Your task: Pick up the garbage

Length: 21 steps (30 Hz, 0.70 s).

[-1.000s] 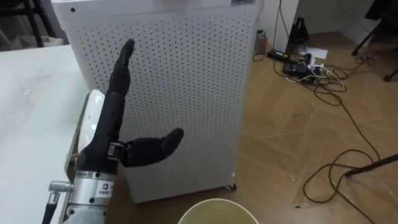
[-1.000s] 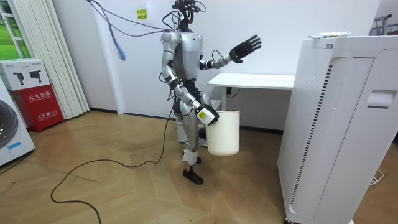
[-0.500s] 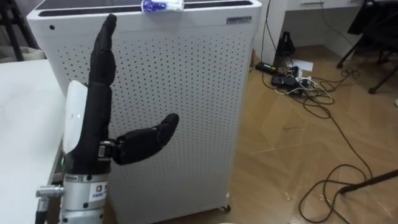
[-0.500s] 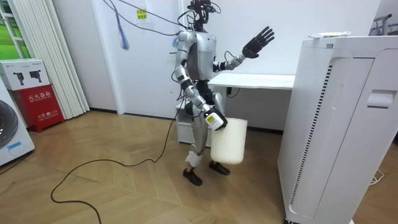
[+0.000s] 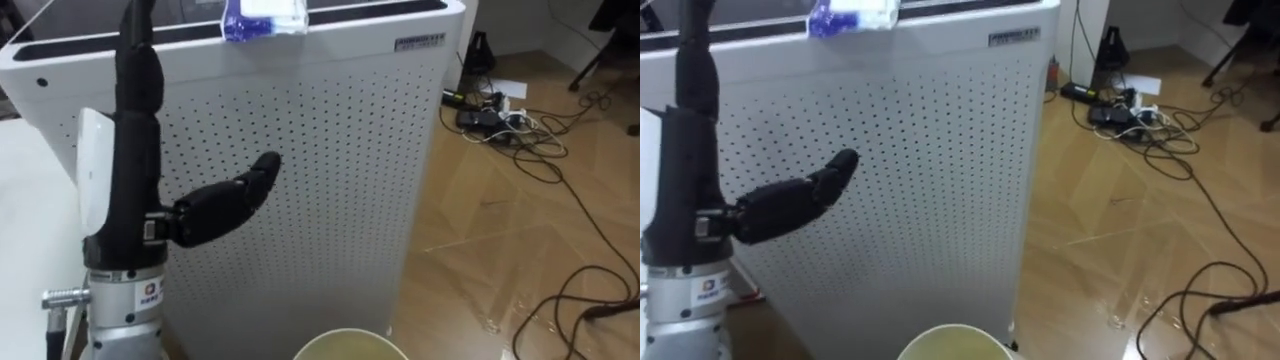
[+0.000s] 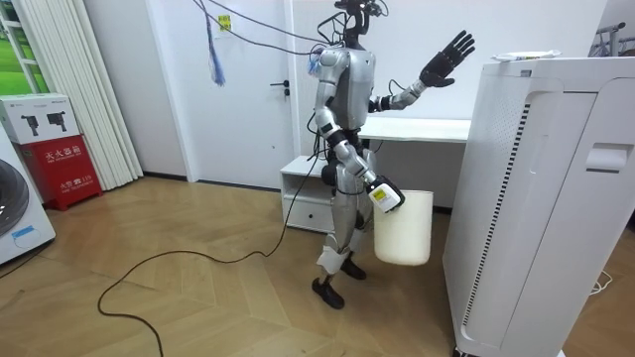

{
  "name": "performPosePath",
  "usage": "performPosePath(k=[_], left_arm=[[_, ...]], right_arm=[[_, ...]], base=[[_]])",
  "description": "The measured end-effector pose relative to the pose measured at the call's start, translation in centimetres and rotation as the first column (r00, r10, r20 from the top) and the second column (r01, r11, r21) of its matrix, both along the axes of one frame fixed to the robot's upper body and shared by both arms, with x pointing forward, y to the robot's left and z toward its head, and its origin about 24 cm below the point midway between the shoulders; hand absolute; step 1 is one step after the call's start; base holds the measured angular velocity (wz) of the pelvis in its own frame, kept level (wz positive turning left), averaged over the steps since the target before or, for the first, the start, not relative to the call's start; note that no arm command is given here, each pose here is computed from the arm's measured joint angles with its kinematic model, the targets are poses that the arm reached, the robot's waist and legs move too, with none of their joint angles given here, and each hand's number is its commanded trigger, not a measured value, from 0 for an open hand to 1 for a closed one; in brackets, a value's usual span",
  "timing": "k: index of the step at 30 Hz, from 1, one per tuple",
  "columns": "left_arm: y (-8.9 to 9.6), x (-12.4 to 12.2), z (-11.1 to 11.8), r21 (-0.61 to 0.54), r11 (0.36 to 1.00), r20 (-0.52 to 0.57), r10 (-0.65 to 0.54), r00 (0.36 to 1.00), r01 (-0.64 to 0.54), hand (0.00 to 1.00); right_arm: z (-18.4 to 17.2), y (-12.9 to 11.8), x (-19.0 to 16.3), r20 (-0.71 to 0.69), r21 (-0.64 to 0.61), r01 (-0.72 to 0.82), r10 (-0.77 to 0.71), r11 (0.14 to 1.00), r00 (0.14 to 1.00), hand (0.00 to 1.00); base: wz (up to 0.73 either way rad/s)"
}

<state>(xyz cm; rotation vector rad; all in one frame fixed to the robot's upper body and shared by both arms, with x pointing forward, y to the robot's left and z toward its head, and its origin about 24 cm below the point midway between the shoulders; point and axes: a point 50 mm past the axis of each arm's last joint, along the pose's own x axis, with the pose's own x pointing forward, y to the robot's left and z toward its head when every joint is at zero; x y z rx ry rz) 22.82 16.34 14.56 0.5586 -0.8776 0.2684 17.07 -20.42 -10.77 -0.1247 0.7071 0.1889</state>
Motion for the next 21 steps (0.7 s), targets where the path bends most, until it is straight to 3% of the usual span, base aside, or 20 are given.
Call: performPosePath(k=[7,21], left_arm=[[-0.09,0.09,-0.16,0.171,0.983,0.02,0.066,0.998,-0.069,0.0],[0.09,0.22,0.16,0.357,0.916,0.065,0.169,0.984,-0.181,0.0]], right_arm=[[0.5,0.07,0.26,0.028,-0.037,-0.044,0.045,0.998,0.999,1.0],[0.82,0.47,0.4,0.043,-0.026,-0.083,0.084,0.996,0.996,1.0]], base=[[0.05],[0.0]])
